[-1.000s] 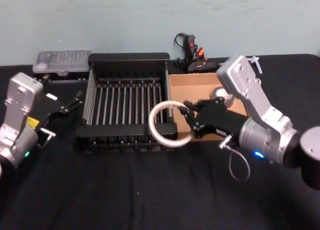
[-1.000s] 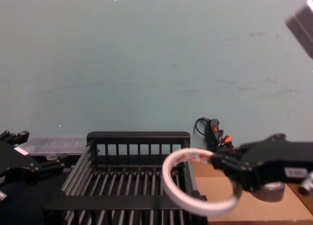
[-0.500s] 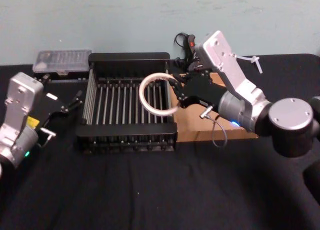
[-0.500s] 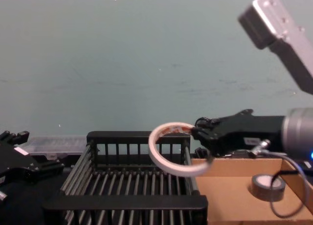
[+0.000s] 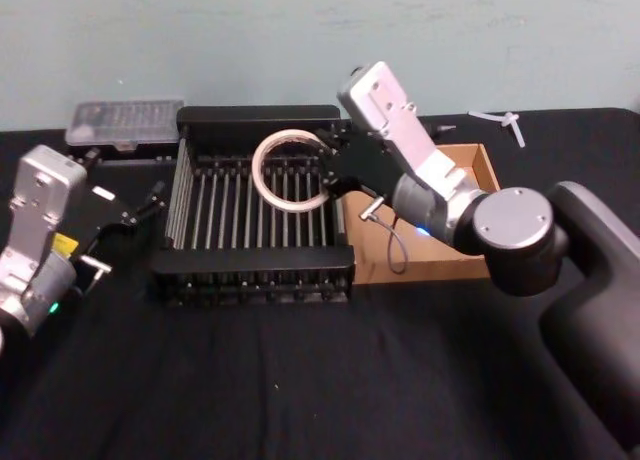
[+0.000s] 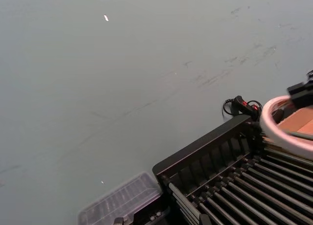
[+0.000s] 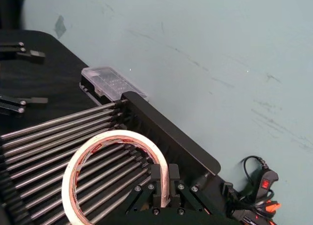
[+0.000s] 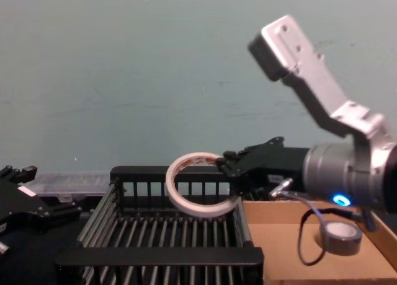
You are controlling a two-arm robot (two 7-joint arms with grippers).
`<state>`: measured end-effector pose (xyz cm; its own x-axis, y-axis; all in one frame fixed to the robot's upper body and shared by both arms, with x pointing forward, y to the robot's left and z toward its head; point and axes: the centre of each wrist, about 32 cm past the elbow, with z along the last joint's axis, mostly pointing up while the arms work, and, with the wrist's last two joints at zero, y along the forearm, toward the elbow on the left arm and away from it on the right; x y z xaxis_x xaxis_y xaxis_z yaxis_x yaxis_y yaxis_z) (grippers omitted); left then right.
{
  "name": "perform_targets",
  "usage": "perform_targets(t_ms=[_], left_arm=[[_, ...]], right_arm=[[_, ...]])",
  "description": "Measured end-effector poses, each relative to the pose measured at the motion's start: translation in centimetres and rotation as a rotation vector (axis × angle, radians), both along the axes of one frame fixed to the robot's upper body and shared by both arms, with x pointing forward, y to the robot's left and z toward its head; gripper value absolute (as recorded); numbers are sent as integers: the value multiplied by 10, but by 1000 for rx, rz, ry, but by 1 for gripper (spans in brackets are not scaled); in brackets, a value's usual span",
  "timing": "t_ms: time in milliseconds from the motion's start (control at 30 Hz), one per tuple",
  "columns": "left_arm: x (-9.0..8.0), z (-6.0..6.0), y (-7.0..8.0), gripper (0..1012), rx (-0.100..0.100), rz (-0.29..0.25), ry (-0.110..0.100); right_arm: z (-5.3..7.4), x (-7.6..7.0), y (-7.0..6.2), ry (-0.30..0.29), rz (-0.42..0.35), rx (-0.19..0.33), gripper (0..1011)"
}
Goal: Pick up the white tape and place it into the black box , Pick up the silver tape and place it into the brown box.
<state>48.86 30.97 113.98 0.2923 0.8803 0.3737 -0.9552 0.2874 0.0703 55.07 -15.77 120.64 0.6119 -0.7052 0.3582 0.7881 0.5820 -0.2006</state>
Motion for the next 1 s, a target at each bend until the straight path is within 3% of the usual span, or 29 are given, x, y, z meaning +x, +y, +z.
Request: perform_targets(t_ms=[200,567,1000], left_arm=[[0,0,0,1001,0,0,0],[0,0,0,1001,0,0,0],[0,0,0,1001,0,0,0]], right_arm=[[-15,11,14,-19,-12,-19,98],[-32,21,24,-15,-23,-49,97],[-34,22,25,-11,-24,-56,98]])
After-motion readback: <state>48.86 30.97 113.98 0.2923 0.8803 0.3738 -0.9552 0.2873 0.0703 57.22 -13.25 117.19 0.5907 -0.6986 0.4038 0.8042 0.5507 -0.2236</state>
